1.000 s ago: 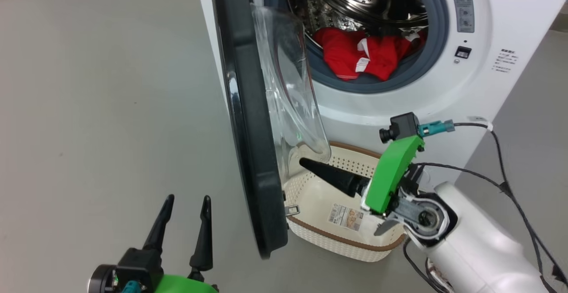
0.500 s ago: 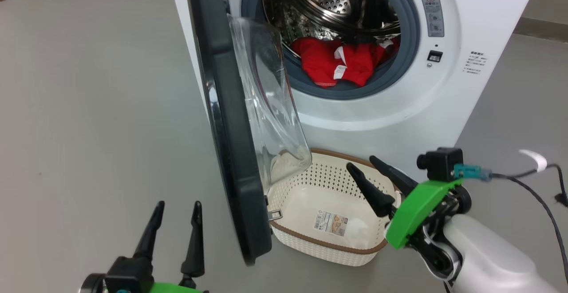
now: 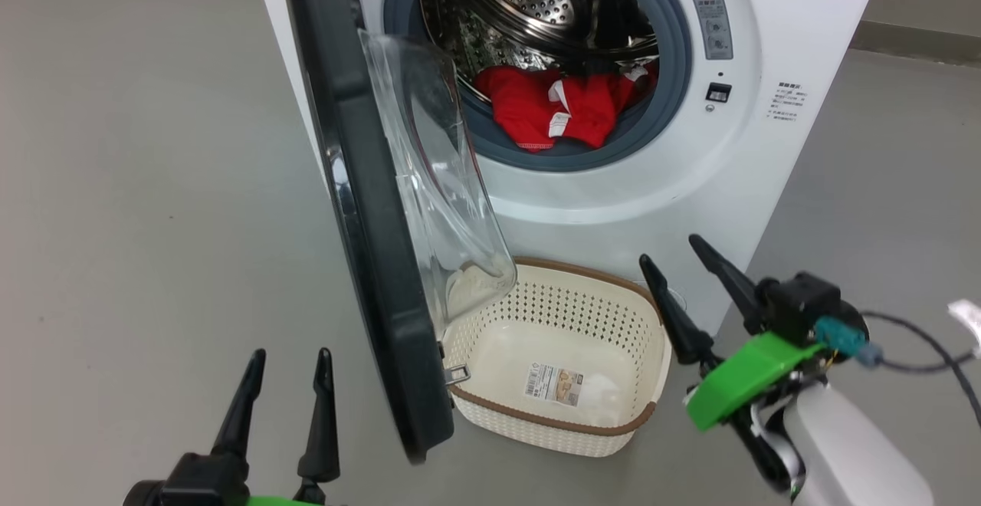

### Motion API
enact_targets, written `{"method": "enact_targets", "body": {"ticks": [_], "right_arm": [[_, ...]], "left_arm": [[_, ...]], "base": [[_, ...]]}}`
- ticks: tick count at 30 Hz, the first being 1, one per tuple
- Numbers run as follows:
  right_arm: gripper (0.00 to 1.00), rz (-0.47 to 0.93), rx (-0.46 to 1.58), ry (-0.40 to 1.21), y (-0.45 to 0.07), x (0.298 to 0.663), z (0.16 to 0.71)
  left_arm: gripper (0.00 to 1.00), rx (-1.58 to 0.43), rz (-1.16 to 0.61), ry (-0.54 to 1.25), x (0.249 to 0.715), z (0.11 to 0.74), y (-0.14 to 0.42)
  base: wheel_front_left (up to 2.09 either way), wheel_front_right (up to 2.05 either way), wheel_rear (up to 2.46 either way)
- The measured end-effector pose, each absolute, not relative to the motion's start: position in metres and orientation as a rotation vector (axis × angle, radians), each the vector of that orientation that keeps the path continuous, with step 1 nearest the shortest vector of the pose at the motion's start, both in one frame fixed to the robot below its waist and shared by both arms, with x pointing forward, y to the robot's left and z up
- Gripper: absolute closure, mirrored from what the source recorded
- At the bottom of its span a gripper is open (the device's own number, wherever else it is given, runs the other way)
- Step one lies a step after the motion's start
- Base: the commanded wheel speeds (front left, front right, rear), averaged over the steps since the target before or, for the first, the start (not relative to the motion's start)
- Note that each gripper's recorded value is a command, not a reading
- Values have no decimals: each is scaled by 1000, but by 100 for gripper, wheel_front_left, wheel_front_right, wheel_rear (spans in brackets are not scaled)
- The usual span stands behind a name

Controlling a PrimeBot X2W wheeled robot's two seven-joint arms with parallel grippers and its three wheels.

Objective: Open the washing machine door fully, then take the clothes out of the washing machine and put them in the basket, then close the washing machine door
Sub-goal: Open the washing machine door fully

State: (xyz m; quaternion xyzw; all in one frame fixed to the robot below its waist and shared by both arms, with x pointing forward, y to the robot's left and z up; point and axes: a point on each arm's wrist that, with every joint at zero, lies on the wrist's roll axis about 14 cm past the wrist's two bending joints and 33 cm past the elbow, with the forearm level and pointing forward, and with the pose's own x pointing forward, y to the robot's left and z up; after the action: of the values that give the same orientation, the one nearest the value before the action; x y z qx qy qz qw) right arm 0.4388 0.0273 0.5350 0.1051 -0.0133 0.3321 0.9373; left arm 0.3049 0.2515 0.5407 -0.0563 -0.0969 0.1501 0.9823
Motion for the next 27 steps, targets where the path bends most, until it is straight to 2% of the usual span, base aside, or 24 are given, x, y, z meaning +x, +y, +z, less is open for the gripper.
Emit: {"method": "enact_targets", "body": {"ticks": [9,27], "right_arm": [[0,601,203,-132,10,415,546],[0,584,194,-107,6,406,534]], "left_arm": [[0,-114,312,-213,300,546,254],[0,-114,318,-192,298,539,253]], "base": [[0,0,0],[0,0,0]]}}
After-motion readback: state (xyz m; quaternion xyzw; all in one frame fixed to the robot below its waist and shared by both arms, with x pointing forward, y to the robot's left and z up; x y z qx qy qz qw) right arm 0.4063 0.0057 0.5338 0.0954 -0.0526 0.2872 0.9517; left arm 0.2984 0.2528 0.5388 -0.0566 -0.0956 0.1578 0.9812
